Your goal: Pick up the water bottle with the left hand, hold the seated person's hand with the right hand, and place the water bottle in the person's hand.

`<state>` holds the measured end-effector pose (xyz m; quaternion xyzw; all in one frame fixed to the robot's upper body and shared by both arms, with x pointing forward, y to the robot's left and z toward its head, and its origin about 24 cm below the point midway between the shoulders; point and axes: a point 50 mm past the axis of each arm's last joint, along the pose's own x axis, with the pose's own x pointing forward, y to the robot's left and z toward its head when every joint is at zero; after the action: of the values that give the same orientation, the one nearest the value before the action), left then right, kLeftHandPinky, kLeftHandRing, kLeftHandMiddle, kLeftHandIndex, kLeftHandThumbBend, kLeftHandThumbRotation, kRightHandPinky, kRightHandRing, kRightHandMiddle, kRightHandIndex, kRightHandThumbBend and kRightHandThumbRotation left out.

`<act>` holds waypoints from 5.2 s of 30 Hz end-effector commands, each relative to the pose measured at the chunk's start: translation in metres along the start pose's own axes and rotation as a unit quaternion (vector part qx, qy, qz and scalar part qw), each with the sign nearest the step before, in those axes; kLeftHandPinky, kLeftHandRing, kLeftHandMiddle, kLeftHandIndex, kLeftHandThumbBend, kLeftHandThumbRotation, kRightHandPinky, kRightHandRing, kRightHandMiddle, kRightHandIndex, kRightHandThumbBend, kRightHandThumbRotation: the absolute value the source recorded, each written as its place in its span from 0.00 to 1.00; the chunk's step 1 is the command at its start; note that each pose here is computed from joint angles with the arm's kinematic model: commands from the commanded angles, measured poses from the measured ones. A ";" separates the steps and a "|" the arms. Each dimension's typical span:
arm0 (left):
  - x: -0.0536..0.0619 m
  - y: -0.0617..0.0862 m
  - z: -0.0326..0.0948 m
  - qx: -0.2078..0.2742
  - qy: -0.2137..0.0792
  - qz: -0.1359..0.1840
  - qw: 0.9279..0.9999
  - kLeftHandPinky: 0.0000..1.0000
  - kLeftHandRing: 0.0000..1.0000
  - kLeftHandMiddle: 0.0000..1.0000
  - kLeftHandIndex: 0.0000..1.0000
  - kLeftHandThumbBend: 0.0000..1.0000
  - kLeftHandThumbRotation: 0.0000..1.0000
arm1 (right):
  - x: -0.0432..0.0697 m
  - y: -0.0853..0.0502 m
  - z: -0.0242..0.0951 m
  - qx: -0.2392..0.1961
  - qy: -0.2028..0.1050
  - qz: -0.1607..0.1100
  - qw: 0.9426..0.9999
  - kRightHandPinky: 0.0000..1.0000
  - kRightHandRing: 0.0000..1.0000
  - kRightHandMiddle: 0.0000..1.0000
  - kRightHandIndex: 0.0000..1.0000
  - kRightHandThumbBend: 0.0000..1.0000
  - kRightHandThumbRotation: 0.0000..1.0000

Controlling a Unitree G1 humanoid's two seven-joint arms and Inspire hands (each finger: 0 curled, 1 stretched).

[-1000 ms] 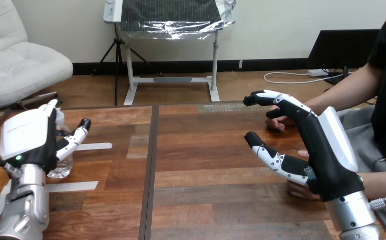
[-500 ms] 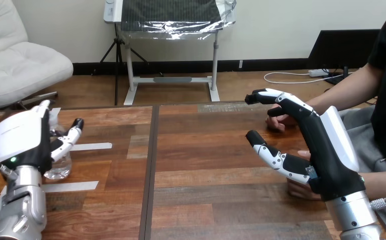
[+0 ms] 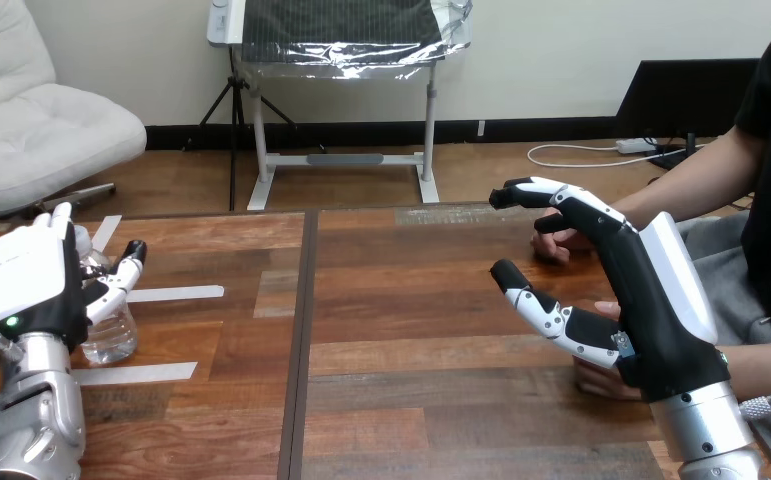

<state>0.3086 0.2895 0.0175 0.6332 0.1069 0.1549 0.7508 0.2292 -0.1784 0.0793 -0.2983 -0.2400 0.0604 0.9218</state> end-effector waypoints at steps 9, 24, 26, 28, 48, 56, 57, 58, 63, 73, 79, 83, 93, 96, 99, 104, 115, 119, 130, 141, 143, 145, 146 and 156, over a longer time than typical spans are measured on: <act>-0.003 -0.008 0.003 0.013 -0.003 -0.024 1.000 0.88 0.90 0.91 0.91 0.41 0.96 | 0.018 -0.011 0.013 -0.010 -0.049 -0.021 0.999 0.70 0.79 0.80 0.71 0.40 0.13; -0.003 -0.011 0.003 0.003 0.007 -0.033 0.999 0.88 0.90 0.92 0.92 0.43 0.96 | 0.018 -0.011 0.013 -0.010 -0.050 -0.021 0.998 0.69 0.79 0.80 0.71 0.40 0.11; -0.004 -0.011 0.003 0.003 0.007 -0.033 0.999 0.87 0.90 0.92 0.92 0.43 0.96 | 0.018 -0.011 0.013 -0.010 -0.051 -0.022 0.998 0.69 0.79 0.80 0.71 0.40 0.11; -0.004 -0.012 0.003 0.004 0.009 -0.038 0.999 0.87 0.90 0.91 0.92 0.43 0.96 | 0.018 -0.011 0.013 -0.010 -0.052 -0.022 0.998 0.69 0.79 0.80 0.71 0.40 0.11; -0.007 -0.020 0.006 -0.187 0.071 -0.064 0.978 0.80 0.86 0.89 0.91 0.48 0.89 | 0.018 -0.013 0.012 -0.009 -0.049 -0.019 0.999 0.69 0.79 0.80 0.71 0.40 0.14; -0.009 -0.025 0.005 -0.319 0.109 -0.086 0.937 0.81 0.88 0.91 0.92 0.45 0.88 | 0.018 -0.014 0.012 -0.006 -0.049 -0.019 0.999 0.70 0.79 0.80 0.71 0.40 0.13; -0.010 -0.026 0.005 -0.337 0.112 -0.087 0.931 0.81 0.88 0.92 0.92 0.45 0.88 | 0.018 -0.014 0.012 -0.006 -0.049 -0.019 0.999 0.70 0.79 0.80 0.71 0.40 0.13; -0.010 -0.027 0.004 -0.347 0.113 -0.088 0.927 0.81 0.88 0.92 0.92 0.44 0.88 | 0.018 -0.014 0.012 -0.006 -0.049 -0.019 0.999 0.70 0.79 0.80 0.71 0.41 0.13; -0.013 -0.031 0.004 -0.379 0.128 -0.088 0.912 0.80 0.88 0.92 0.91 0.40 0.83 | 0.018 -0.015 0.012 -0.007 -0.048 -0.018 0.999 0.70 0.80 0.80 0.71 0.41 0.12; -0.017 -0.037 0.004 -0.415 0.148 -0.090 0.893 0.80 0.88 0.91 0.90 0.39 0.80 | 0.018 -0.016 0.012 -0.015 -0.049 -0.017 0.999 0.70 0.80 0.80 0.71 0.40 0.13; -0.019 -0.041 0.005 -0.427 0.160 -0.093 0.885 0.81 0.88 0.91 0.90 0.40 0.79 | 0.018 -0.017 0.012 -0.017 -0.048 -0.015 0.999 0.70 0.79 0.80 0.71 0.39 0.13; -0.020 -0.042 0.006 -0.434 0.159 -0.093 0.882 0.81 0.88 0.91 0.91 0.41 0.80 | 0.017 -0.017 0.012 -0.016 -0.047 -0.014 0.999 0.70 0.79 0.80 0.71 0.39 0.13; -0.022 -0.045 0.007 -0.444 0.158 -0.095 0.877 0.82 0.89 0.92 0.93 0.43 0.86 | 0.017 -0.017 0.012 -0.019 -0.049 -0.012 0.999 0.71 0.80 0.80 0.71 0.40 0.11; -0.022 -0.045 0.008 -0.452 0.157 -0.094 0.873 0.83 0.90 0.92 0.93 0.43 0.88 | 0.017 -0.017 0.012 -0.017 -0.048 -0.012 0.999 0.71 0.80 0.80 0.71 0.40 0.10; -0.022 -0.044 0.009 -0.458 0.154 -0.093 0.870 0.83 0.89 0.92 0.92 0.43 0.88 | 0.017 -0.017 0.012 -0.017 -0.048 -0.012 0.999 0.71 0.80 0.80 0.71 0.40 0.10; -0.022 -0.045 0.010 -0.465 0.154 -0.097 0.866 0.83 0.89 0.91 0.92 0.43 0.89 | 0.017 -0.017 0.013 -0.017 -0.049 -0.011 0.999 0.71 0.80 0.80 0.71 0.40 0.10; -0.022 -0.047 0.015 -0.462 0.144 -0.107 0.869 0.82 0.88 0.90 0.91 0.44 0.90 | 0.017 -0.017 0.012 -0.015 -0.048 -0.012 0.999 0.71 0.80 0.80 0.71 0.40 0.10; -0.023 -0.048 0.017 -0.464 0.138 -0.112 0.868 0.82 0.88 0.90 0.91 0.44 0.91 | 0.017 -0.017 0.012 -0.015 -0.048 -0.012 0.999 0.72 0.80 0.80 0.71 0.40 0.10; -0.023 -0.049 0.024 -0.461 0.135 -0.119 0.869 0.78 0.85 0.89 0.91 0.44 0.95 | 0.016 -0.017 0.012 -0.016 -0.045 -0.010 0.999 0.72 0.81 0.81 0.71 0.40 0.11; -0.024 -0.050 0.028 -0.460 0.121 -0.124 0.871 0.83 0.88 0.90 0.91 0.45 0.98 | 0.017 -0.017 0.012 -0.018 -0.045 -0.011 0.999 0.72 0.80 0.80 0.71 0.40 0.11; -0.024 -0.050 0.029 -0.466 0.120 -0.126 0.868 0.84 0.88 0.91 0.91 0.45 0.98 | 0.017 -0.017 0.012 -0.019 -0.046 -0.011 0.999 0.72 0.80 0.80 0.71 0.40 0.11; -0.024 -0.050 0.030 -0.474 0.119 -0.127 0.863 0.85 0.90 0.92 0.92 0.45 0.98 | 0.017 -0.017 0.012 -0.020 -0.047 -0.011 0.999 0.72 0.80 0.80 0.71 0.40 0.10; -0.024 -0.050 0.030 -0.475 0.118 -0.127 0.863 0.85 0.90 0.92 0.92 0.45 0.98 | 0.017 -0.017 0.012 -0.020 -0.047 -0.011 0.999 0.72 0.80 0.80 0.71 0.40 0.10; -0.023 -0.049 0.031 -0.477 0.112 -0.127 0.862 0.87 0.91 0.93 0.93 0.44 0.98 | 0.017 -0.017 0.012 -0.016 -0.047 -0.011 0.999 0.72 0.80 0.81 0.71 0.40 0.09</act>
<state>0.2940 0.2631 -0.0275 0.1689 0.1897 0.1902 0.9483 0.2298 -0.1838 0.0813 -0.3097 -0.2365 0.0692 0.9183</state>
